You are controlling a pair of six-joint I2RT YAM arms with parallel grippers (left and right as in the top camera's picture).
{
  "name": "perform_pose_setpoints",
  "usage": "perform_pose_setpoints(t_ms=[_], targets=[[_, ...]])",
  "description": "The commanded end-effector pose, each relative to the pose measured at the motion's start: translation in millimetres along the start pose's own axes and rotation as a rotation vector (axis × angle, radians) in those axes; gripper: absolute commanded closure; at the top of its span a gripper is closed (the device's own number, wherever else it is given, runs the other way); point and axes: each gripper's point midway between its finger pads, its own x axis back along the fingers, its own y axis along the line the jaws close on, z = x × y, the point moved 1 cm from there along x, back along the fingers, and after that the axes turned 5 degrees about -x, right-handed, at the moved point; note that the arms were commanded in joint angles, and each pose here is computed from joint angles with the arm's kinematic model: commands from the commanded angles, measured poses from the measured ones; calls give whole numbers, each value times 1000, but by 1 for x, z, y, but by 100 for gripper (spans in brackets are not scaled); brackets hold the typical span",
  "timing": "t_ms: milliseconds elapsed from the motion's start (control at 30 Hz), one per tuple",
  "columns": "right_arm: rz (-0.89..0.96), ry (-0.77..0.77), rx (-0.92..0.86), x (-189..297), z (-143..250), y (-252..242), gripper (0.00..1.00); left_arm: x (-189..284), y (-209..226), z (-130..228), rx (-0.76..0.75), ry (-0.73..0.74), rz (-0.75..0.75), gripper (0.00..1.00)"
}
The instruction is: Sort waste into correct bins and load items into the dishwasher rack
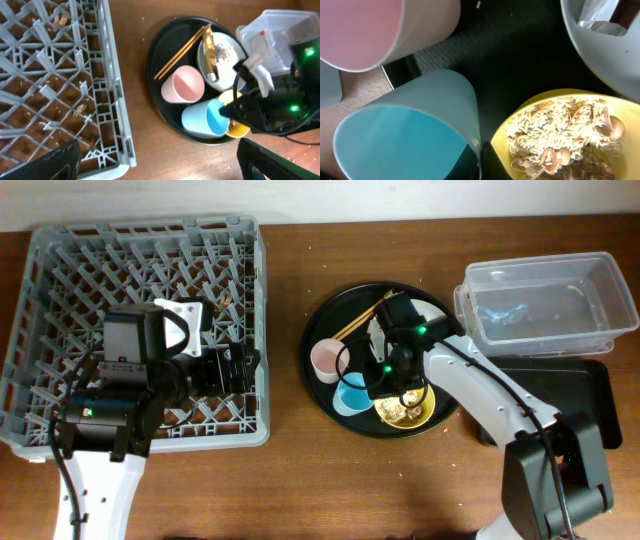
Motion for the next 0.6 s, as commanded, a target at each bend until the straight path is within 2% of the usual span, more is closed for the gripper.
perform_pose_setpoints(t_ms=[0, 67, 100, 167, 267, 300, 500, 567], targets=[[-60, -135, 33, 62, -15, 20, 96, 8, -33, -19, 6, -62, 193, 1], [-69, -158, 19, 98, -7, 20, 96, 16, -51, -30, 24, -97, 338, 1], [-162, -168, 68, 122, 0, 31, 96, 23, -63, -35, 34, -112, 431, 1], [-540, -278, 281, 182, 8, 77, 96, 40, -87, -45, 18, -140, 608, 1], [-985, -455, 594, 256, 14, 126, 96, 61, -111, -49, -38, -151, 787, 2], [-1066, -470, 670, 268, 18, 136, 96, 65, -115, -48, -46, -143, 816, 2], [-1128, -474, 805, 268, 23, 164, 96, 75, -150, -28, -111, -59, 966, 23], [-1088, -470, 767, 263, 18, 166, 96, 76, -160, -22, -130, -36, 991, 29]])
